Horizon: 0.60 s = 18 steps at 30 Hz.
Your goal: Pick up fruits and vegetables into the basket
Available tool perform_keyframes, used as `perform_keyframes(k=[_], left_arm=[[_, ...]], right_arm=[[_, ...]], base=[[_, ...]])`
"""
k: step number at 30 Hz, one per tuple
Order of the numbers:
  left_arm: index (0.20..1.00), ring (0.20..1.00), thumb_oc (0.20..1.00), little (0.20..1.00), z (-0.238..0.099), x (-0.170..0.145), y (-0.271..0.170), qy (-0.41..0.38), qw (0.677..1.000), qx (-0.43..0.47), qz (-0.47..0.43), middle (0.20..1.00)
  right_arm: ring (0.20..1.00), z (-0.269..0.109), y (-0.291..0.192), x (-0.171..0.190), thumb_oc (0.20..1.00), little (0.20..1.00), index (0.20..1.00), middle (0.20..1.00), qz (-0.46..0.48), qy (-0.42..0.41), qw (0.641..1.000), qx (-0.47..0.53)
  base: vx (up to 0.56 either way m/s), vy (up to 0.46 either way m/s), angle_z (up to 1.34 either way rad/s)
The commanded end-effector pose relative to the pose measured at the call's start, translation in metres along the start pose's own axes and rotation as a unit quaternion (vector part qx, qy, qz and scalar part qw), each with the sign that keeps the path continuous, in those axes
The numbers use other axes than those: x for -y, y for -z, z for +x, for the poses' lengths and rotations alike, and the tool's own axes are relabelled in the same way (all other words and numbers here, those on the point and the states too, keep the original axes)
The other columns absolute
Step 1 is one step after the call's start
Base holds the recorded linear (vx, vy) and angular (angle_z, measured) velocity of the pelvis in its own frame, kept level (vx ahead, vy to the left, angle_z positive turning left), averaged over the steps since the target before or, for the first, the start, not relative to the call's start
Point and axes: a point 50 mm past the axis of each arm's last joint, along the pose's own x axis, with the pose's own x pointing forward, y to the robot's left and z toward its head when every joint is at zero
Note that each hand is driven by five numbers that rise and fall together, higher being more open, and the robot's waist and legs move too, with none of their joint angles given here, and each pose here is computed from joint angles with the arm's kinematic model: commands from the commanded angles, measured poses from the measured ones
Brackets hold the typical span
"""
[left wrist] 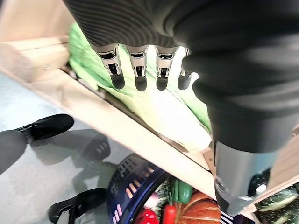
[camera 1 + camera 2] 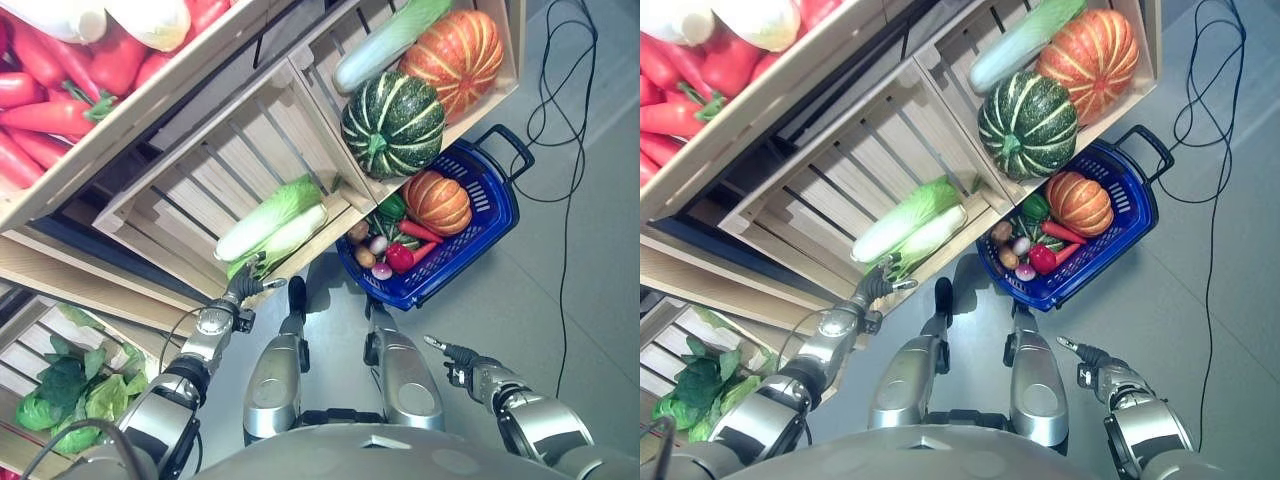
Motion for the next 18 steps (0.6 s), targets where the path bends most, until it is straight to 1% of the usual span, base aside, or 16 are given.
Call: perform_keyframes(k=[1,4,7,9,13,18], left_arm=[[1.0,1.0,1.0,1.0,0.01,-0.016,-0.047,-0.029,0.994,0.102,0.003,1.0],[1.0,1.0,1.0,1.0,0.013,-0.022,-0.074,-0.06,0.985,0.159,0.022,1.0],[1.0,1.0,1.0,1.0,0.014,-0.029,-0.105,-0.103,0.969,0.217,0.055,1.0],[1.0,1.0,1.0,1.0,0.016,-0.034,-0.121,-0.119,0.962,0.238,0.058,1.0],[1.0,1.0,1.0,1.0,0.019,-0.041,-0.139,-0.158,0.95,0.255,0.085,1.0],[1.0,1.0,1.0,1.0,0.022,-0.061,-0.153,-0.238,0.927,0.245,0.152,1.0]], right_arm=[[1.0,-0.001,-0.006,0.006,1.0,1.0,1.0,1.0,0.0,0.011,1.0,0.013],[1.0,-0.001,-0.013,0.004,1.0,1.0,1.0,1.0,0.005,0.008,1.0,0.024],[1.0,-0.001,-0.021,-0.001,1.0,1.0,1.0,1.0,0.006,0.005,0.999,0.032],[1.0,-0.001,-0.024,-0.001,1.0,1.0,1.0,1.0,0.005,0.005,0.999,0.034],[1.0,-0.001,-0.029,-0.004,1.0,1.0,1.0,1.0,0.006,0.004,0.999,0.038],[1.0,-0.001,-0.032,-0.008,1.0,1.0,1.0,1.0,0.001,-0.002,0.999,0.044]], base=[[-0.07,-0.014,-0.06],[-0.08,-0.026,-0.04],[-0.08,-0.029,0.0],[-0.07,-0.021,0.03],[-0.03,-0.017,0.03],[-0.01,-0.021,0.01]])
